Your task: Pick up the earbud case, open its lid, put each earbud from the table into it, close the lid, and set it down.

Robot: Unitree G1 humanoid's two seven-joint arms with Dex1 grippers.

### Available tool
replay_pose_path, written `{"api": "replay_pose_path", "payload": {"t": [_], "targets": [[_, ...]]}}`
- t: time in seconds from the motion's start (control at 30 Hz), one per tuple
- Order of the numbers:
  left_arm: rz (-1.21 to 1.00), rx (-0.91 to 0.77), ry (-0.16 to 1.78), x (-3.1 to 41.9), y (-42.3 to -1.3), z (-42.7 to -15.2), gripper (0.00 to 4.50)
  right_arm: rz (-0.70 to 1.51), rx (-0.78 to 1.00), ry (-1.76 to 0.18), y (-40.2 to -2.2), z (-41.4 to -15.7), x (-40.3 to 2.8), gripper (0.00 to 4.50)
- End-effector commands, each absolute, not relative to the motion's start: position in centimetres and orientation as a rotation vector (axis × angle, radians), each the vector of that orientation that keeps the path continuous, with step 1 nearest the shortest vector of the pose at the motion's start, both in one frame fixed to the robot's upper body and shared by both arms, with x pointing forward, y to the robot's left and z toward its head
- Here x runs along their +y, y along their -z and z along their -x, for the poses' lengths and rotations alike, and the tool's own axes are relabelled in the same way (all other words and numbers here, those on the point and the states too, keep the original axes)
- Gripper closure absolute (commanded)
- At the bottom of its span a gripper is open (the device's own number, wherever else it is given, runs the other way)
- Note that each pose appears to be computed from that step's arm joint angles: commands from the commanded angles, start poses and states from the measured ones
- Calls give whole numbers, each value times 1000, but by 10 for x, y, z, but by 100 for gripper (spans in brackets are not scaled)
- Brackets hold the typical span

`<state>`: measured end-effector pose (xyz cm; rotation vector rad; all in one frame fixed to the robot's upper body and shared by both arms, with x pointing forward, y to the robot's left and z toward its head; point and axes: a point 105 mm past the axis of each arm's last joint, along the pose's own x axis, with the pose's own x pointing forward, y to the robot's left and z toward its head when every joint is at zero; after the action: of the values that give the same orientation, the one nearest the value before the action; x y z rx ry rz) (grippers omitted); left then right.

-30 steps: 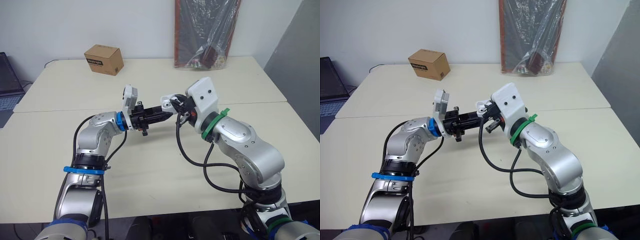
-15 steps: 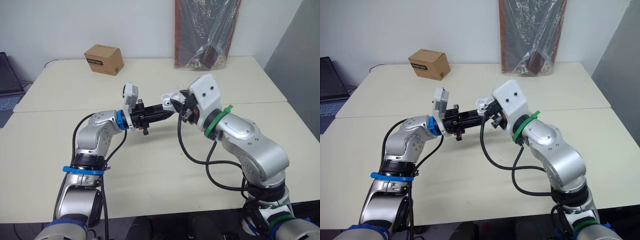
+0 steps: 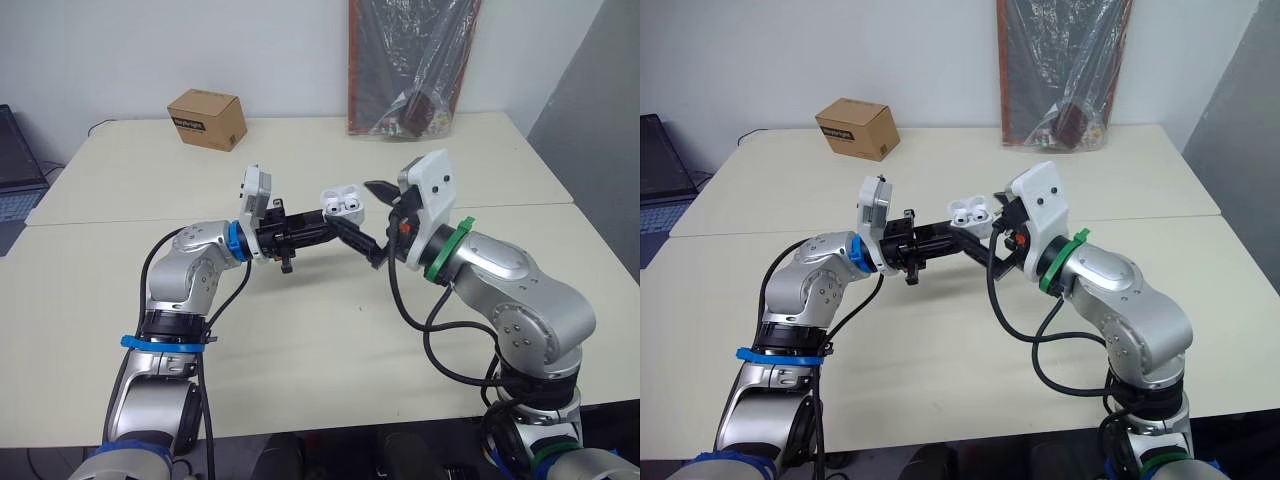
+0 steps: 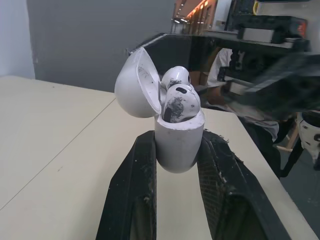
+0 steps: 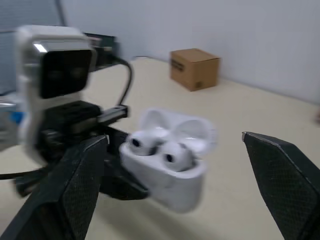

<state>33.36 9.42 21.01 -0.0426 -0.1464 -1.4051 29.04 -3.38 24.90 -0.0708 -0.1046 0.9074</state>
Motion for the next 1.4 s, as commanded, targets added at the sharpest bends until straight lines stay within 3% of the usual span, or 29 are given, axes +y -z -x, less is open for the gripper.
{"api": "replay_pose_path", "payload": {"t": [0.03,0.37,0.4,0.8,1.03,1.4], "targets": [[18,-179,1427,97,-217,-331,371,55,-152,-997,-267,-276,-37,64],[14,-97,1544,104,-212,-319,371,145,-62,-1049,-276,-296,-46,431],[14,-95,1549,104,-212,-318,371,152,-57,-1049,-275,-299,-46,447],[29,-62,1612,103,-214,-305,371,191,81,-1060,-254,-334,-44,447],[24,-54,1584,103,-212,-308,371,189,105,-1178,-253,-319,-31,447],[32,-34,1562,105,-206,-312,371,192,47,-1192,-265,-308,-29,447]]}}
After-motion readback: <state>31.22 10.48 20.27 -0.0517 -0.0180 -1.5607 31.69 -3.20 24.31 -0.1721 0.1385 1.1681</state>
